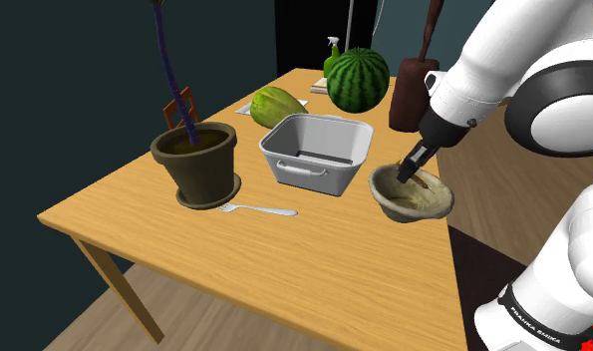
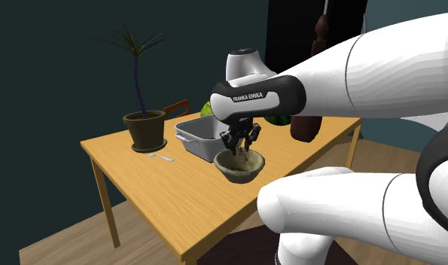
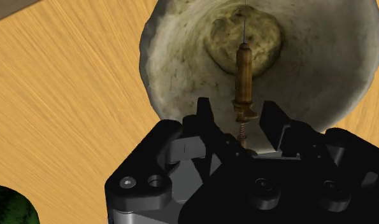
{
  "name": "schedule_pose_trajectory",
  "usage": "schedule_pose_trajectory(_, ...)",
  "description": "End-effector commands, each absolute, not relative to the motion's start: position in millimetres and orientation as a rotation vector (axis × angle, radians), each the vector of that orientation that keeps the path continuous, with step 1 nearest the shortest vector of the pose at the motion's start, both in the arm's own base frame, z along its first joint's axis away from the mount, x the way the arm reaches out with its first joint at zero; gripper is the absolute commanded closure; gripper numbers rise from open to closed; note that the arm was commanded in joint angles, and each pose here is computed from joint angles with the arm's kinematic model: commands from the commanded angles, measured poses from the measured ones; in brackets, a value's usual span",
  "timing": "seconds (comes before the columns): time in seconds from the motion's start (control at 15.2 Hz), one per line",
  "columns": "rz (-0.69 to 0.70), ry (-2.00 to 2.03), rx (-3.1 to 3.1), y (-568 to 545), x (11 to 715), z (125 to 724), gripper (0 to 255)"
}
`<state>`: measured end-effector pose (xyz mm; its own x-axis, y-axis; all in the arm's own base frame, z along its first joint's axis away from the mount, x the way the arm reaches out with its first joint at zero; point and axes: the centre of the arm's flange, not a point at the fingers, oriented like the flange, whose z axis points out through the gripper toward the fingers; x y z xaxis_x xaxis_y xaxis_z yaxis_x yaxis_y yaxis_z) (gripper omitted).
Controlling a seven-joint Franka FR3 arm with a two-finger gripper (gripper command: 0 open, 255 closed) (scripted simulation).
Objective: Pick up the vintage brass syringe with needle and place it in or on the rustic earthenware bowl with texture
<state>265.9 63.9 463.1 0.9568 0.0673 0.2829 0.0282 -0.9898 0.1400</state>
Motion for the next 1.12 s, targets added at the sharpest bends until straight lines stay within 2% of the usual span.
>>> schedule_pose_trajectory(0.0, 0.437, 0.073, 2.974, 64, 266, 463, 0)
schedule_pose_trajectory(0.26, 0.437, 0.073, 2.974, 64, 266, 463, 0)
schedule_pose_trajectory(0.53, 0.437, 0.073, 2.974, 70, 251, 510, 0)
schedule_pose_trajectory(1.06, 0.437, 0.073, 2.974, 70, 251, 510, 0)
